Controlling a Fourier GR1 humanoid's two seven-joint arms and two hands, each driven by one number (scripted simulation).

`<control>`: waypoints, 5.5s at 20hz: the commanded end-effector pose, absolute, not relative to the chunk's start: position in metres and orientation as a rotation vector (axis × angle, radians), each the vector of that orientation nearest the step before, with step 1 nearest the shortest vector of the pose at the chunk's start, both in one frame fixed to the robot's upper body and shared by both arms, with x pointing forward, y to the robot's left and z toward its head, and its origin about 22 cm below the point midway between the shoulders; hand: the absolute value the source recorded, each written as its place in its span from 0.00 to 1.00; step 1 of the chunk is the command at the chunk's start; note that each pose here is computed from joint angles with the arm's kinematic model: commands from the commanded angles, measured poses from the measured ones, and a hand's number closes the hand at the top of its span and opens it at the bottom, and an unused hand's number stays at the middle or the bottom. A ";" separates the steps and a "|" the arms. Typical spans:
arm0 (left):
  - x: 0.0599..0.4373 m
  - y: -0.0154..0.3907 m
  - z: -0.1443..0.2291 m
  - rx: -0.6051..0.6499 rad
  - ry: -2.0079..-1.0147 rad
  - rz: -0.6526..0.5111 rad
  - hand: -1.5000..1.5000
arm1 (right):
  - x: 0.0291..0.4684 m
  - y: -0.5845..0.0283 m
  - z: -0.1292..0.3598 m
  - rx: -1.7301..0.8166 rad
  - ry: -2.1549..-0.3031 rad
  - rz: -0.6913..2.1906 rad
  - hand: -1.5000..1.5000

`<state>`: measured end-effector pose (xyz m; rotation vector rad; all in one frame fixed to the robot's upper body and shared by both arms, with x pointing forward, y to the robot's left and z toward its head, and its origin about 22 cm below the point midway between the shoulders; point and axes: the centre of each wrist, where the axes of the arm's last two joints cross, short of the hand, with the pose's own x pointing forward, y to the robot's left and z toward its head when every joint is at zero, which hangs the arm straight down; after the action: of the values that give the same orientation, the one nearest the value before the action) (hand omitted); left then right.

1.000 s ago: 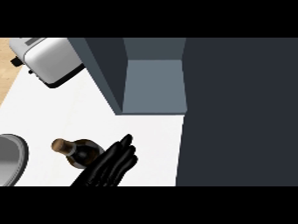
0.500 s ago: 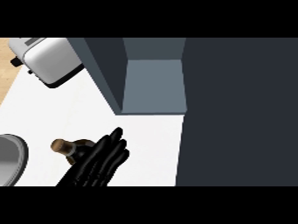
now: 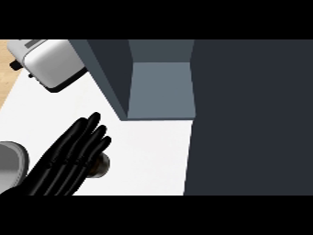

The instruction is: Pick up the wine, place it into the cabinet and close the cabinet

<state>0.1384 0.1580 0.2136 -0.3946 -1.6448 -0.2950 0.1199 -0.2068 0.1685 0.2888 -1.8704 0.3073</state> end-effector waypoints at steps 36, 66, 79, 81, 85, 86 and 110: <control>0.194 0.301 0.113 -0.240 -1.576 -0.259 0.00 | 0.073 -0.210 0.212 0.378 -1.950 0.294 0.00; 0.241 0.307 -0.041 -0.240 -1.459 -0.259 0.00 | 0.071 -0.214 0.215 0.356 -1.952 0.322 0.00; 0.234 0.300 -0.090 -0.256 -1.422 -0.289 0.00 | 0.070 -0.210 0.215 0.364 -1.939 0.306 0.00; 0.215 0.295 -0.104 -0.310 -1.406 -0.242 0.00 | 0.077 -0.209 0.212 0.372 -1.948 0.315 0.00; 0.227 0.303 -0.106 -0.301 -1.431 -0.154 0.00 | 0.073 -0.214 0.214 0.364 -1.946 0.305 0.00; 0.229 0.314 -0.111 -0.328 -1.425 -0.138 0.00 | 0.082 -0.210 0.212 0.365 -1.931 0.307 0.00; 0.238 0.269 -0.127 -0.516 -1.382 -0.004 1.00 | 0.082 -0.211 0.211 0.363 -1.930 0.311 0.00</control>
<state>0.2378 0.2667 -0.1273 -0.4823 -1.3975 0.0029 0.1239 -0.2026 0.1781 0.2775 -1.8614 0.3177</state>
